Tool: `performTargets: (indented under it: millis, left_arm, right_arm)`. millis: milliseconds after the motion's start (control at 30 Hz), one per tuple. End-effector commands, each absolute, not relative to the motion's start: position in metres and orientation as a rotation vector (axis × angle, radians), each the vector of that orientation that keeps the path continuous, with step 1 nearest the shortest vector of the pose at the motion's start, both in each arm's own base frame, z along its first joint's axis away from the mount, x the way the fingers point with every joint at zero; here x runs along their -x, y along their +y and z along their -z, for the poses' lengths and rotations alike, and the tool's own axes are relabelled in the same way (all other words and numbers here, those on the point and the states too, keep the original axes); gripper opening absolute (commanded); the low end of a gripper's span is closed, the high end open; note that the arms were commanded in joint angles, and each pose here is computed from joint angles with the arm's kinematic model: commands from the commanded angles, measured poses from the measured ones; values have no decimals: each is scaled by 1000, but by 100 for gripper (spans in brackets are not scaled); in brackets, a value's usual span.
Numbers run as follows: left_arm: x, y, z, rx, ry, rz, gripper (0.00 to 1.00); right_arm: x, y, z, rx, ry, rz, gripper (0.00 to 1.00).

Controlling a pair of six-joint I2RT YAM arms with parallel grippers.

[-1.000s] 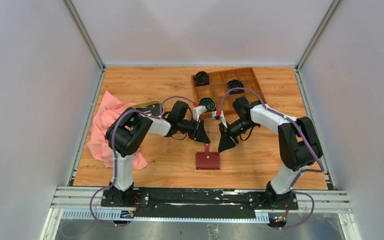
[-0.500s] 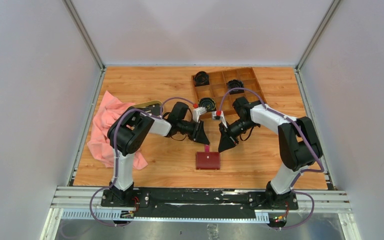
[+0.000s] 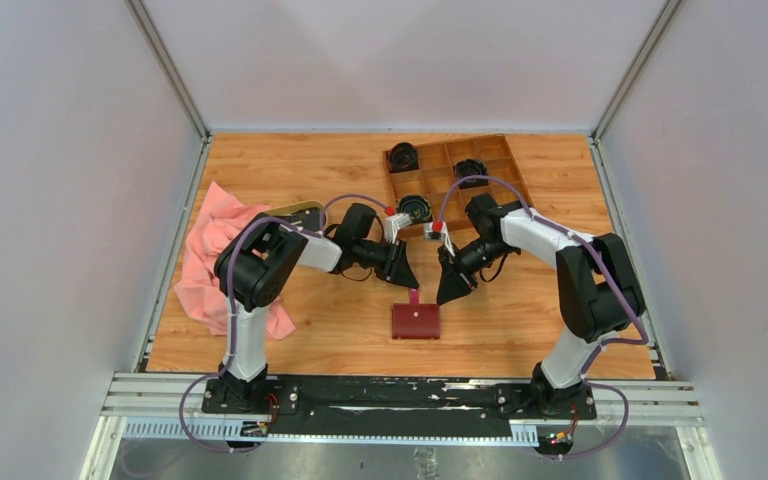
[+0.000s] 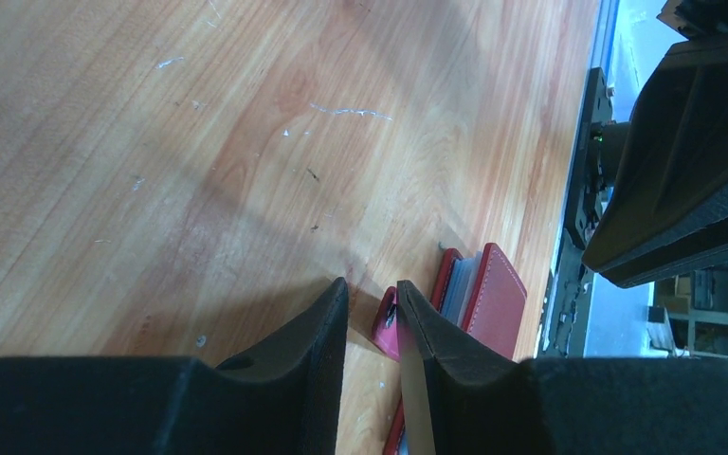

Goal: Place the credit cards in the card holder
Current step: Close the card holder at the center of the board.

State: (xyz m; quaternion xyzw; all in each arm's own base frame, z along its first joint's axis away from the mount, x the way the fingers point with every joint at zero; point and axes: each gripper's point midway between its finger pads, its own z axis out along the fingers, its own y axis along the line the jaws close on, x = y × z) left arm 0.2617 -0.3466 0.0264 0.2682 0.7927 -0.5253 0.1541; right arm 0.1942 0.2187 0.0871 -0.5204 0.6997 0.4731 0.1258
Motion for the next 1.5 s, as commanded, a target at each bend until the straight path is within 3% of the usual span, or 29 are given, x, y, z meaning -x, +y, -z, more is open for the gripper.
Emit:
performTargets:
  millis: [0,400,533,667,1133,1467]
  left_arm:
    - [-268,-347,-29,-763,2259,1517,31]
    - [-269,-347,-30,-757,2261,1529,26]
    - [-267,-348,-30,-765,2258,1542,18]
    - [-266,-348,-31,-773,2254,1552,0]
    - [-249,-337,-69,-790,2172,1535,0]
    - [-213,-334,-69,-797,2158,1535,0]
  right_arm:
    - [-190,221,-90,1556,2023,-1380,18]
    - [-191,221,-90,1558,2021,-1379,18]
    - [-190,221,-90,1558,2023,-1379,18]
    - [-190,221,-90,1561,2022,-1377,18]
    - [-162,227,-87,1818,1708,-1281,18]
    - [-161,233,-65,2039,1545,-974,18]
